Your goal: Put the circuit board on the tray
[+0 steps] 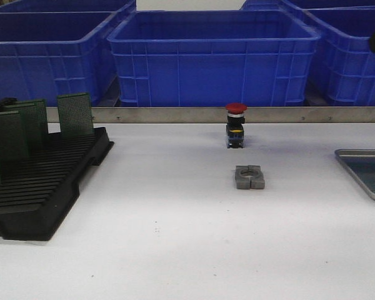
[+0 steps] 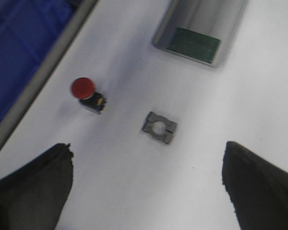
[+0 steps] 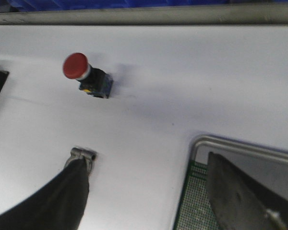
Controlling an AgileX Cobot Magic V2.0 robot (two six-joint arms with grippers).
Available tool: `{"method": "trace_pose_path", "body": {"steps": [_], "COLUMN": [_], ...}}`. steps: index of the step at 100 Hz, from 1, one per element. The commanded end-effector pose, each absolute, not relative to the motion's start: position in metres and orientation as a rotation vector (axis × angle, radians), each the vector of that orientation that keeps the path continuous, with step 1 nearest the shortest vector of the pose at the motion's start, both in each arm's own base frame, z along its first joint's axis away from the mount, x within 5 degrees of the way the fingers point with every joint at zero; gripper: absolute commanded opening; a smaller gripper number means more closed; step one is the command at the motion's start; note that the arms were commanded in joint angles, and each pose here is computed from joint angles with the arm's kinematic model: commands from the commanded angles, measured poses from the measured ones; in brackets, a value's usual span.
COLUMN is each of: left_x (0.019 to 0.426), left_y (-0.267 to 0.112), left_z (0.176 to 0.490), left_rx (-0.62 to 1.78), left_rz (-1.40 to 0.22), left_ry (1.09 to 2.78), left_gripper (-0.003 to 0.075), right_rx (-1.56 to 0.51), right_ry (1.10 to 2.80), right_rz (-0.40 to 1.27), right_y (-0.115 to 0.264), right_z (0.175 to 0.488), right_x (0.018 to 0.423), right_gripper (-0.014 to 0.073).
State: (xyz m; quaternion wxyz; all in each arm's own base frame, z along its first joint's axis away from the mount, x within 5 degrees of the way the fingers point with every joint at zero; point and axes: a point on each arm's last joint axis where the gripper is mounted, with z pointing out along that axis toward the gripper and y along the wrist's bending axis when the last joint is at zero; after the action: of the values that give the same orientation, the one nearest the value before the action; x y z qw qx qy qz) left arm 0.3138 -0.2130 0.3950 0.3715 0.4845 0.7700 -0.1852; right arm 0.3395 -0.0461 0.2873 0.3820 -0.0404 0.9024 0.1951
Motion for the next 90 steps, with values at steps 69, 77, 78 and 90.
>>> {"method": "trace_pose_path", "body": {"steps": [69, 77, 78, 90], "left_x": [0.128, 0.112, 0.111, 0.093], "left_y": [-0.029, -0.025, -0.025, -0.022], "left_z": [0.382, 0.370, 0.369, 0.352], "left_rx": [0.229, 0.225, 0.225, 0.223], "left_rz": [-0.129, -0.127, -0.127, -0.128], "left_ry": [1.485, 1.467, 1.466, 1.447], "left_gripper": [0.0589, 0.0589, 0.0589, 0.0589], "right_rx": [-0.050, -0.010, -0.004, 0.048], "right_ry": [1.708, 1.669, 1.656, 1.591], "right_rz": [0.037, 0.032, 0.034, 0.056], "right_y": [0.007, 0.004, 0.004, 0.001], "right_z": [0.326, 0.318, 0.319, 0.311], "right_x": [0.167, 0.147, 0.143, 0.119], "right_gripper": [0.0540, 0.0540, 0.0540, 0.0540]}}
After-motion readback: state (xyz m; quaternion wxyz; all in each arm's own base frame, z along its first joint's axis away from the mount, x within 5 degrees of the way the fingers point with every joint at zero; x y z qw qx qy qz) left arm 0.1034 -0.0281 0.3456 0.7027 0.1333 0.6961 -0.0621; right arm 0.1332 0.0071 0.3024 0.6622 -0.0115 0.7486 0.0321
